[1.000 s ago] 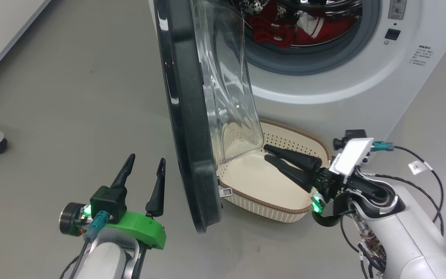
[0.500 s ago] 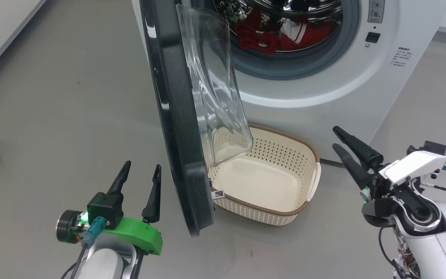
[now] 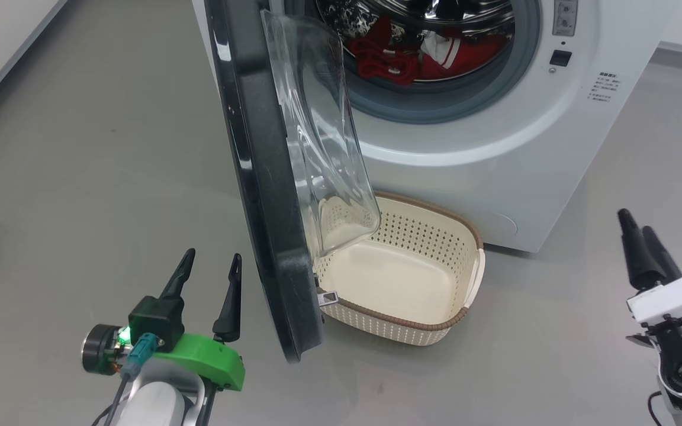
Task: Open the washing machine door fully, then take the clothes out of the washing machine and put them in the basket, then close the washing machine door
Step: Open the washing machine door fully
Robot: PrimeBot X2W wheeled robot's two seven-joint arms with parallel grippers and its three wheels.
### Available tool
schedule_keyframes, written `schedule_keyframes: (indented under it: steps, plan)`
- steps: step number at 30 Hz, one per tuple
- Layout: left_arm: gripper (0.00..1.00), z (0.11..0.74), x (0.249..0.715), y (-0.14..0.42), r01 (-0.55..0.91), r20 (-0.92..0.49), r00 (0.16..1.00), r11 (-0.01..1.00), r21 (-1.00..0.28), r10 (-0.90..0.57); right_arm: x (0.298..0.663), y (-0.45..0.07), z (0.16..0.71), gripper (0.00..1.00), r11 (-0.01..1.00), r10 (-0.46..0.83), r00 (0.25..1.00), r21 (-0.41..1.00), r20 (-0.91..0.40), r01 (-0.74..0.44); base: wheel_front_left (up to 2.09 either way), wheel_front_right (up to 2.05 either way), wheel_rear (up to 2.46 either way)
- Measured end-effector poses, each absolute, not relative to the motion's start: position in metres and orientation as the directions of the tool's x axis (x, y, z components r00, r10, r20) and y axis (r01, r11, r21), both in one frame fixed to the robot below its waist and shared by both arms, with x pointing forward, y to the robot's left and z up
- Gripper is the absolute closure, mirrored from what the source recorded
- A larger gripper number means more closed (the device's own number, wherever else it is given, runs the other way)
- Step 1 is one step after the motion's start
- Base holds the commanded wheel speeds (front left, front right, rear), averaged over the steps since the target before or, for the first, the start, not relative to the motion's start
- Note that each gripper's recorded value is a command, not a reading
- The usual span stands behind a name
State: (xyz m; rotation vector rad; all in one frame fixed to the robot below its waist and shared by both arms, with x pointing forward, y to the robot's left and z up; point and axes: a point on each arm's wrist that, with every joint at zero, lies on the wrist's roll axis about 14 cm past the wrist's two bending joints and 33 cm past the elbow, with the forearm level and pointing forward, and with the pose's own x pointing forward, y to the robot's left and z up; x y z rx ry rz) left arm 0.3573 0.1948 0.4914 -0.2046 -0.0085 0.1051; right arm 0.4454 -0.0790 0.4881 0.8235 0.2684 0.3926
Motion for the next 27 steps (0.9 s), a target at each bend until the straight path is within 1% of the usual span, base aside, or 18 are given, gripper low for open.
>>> schedule_keyframes:
  steps: [2, 4, 6, 9, 11, 13, 18, 27]
  plan:
    - [0.00, 0.491, 0.357, 0.195, -0.105, -0.003, 0.994, 0.974, -0.203, 0.107, 0.448, -0.095, 0.489, 0.00, 0.683, 0.386, 0.921, 0.689, -0.057, -0.243, 0.00, 0.00, 0.00]
    - [0.00, 0.491, 0.356, 0.196, -0.106, -0.003, 0.994, 0.974, -0.201, 0.107, 0.449, -0.109, 0.491, 0.00, 0.766, 0.341, 0.939, 0.591, -0.038, -0.254, 0.00, 0.00, 0.00]
    - [0.00, 0.491, 0.356, 0.195, -0.106, -0.002, 0.994, 0.974, -0.201, 0.107, 0.451, -0.121, 0.496, 0.00, 0.825, 0.296, 0.955, 0.507, -0.009, -0.251, 0.00, 0.00, 0.00]
    - [0.00, 0.490, 0.355, 0.195, -0.103, -0.006, 0.995, 0.975, -0.199, 0.104, 0.450, -0.134, 0.499, 0.00, 0.896, 0.255, 0.967, 0.370, 0.024, -0.246, 0.00, 0.00, 0.00]
    - [0.00, 0.489, 0.354, 0.195, -0.105, -0.009, 0.994, 0.974, -0.200, 0.105, 0.449, -0.138, 0.495, 0.00, 0.925, 0.251, 0.968, 0.293, 0.006, -0.241, 0.00, 0.00, 0.00]
    - [0.00, 0.488, 0.353, 0.195, -0.104, -0.011, 0.995, 0.974, -0.200, 0.104, 0.445, -0.139, 0.489, 0.00, 0.942, 0.249, 0.968, 0.237, -0.022, -0.237, 0.00, 0.00, 0.00]
    - [0.00, 0.488, 0.353, 0.194, -0.102, -0.011, 0.995, 0.974, -0.202, 0.102, 0.438, -0.137, 0.479, 0.00, 0.957, 0.246, 0.968, 0.172, -0.056, -0.233, 0.00, 0.00, 0.00]
    - [0.00, 0.488, 0.353, 0.194, -0.101, -0.009, 0.995, 0.974, -0.203, 0.101, 0.420, -0.116, 0.470, 0.00, 0.953, 0.276, 0.958, 0.152, -0.073, -0.263, 0.00, 0.00, 0.00]
